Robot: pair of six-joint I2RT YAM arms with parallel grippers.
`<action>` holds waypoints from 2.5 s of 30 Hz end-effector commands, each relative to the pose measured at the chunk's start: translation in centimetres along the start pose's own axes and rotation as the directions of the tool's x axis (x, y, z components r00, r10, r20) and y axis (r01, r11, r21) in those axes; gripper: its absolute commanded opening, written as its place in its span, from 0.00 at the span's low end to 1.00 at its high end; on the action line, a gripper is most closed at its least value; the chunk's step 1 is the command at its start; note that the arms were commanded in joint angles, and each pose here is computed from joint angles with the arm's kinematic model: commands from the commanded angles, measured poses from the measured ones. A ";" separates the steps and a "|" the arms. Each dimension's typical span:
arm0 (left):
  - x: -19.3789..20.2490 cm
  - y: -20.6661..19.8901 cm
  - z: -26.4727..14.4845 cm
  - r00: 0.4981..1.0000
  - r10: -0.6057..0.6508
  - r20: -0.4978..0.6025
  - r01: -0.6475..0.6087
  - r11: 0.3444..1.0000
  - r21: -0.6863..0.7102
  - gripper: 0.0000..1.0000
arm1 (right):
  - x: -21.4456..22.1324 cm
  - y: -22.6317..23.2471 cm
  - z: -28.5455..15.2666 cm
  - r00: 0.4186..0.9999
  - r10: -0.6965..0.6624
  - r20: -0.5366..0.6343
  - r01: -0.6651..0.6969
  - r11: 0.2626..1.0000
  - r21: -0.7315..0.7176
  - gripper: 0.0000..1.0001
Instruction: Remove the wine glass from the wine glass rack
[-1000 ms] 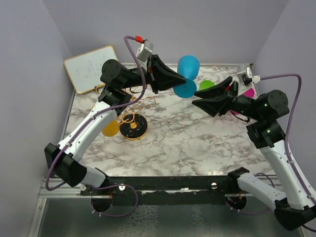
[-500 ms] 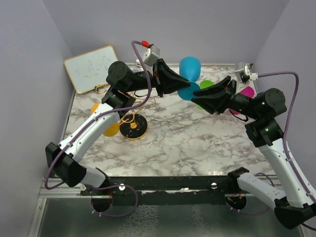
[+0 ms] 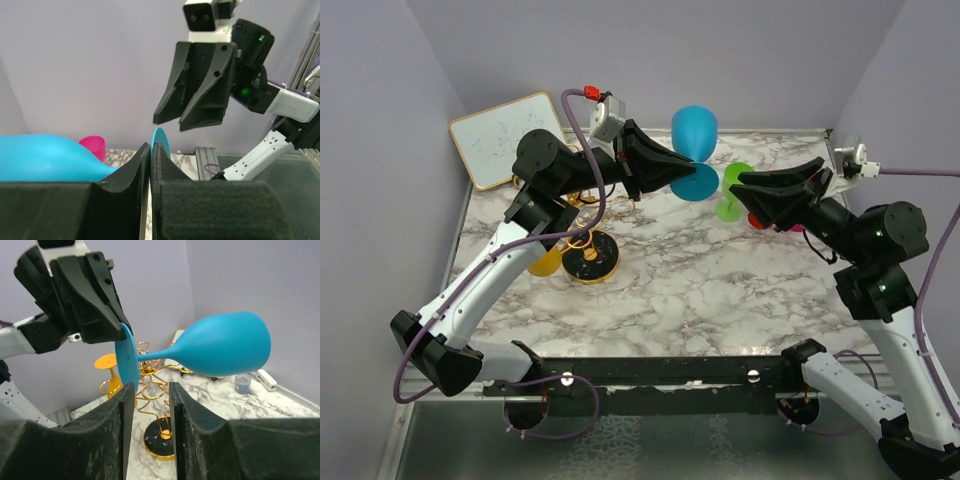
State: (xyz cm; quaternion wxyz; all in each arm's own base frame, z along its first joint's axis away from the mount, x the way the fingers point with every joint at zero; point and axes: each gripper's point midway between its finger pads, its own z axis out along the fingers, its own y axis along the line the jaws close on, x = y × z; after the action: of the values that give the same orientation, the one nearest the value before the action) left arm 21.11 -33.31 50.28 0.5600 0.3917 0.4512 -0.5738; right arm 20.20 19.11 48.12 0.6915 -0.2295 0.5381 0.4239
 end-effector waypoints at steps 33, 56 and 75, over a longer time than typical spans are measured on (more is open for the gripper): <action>-0.8 -1.0 0.6 0.999 0.003 0.048 -0.004 0.999 0.037 0.00 | 3.0 2.8 2.1 0.984 0.093 -0.151 -0.131 0.953 -0.273 0.42; -0.1 3.7 -0.9 0.999 -0.024 0.043 0.037 0.947 -0.318 0.75 | 5.1 -1.3 1.3 0.985 -0.075 -0.153 0.063 0.994 -0.084 0.01; 7.0 2.5 -1.6 0.798 -0.594 0.097 0.591 0.742 -0.316 0.39 | 6.5 -2.5 -0.3 0.598 -0.779 0.187 0.800 0.596 -0.076 0.01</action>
State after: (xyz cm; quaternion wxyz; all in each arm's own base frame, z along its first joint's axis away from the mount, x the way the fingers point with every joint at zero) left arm 24.60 -32.05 44.26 0.4975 0.1528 0.6331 -0.5730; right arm 23.05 19.74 37.23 0.7800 -0.4481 0.3932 0.1902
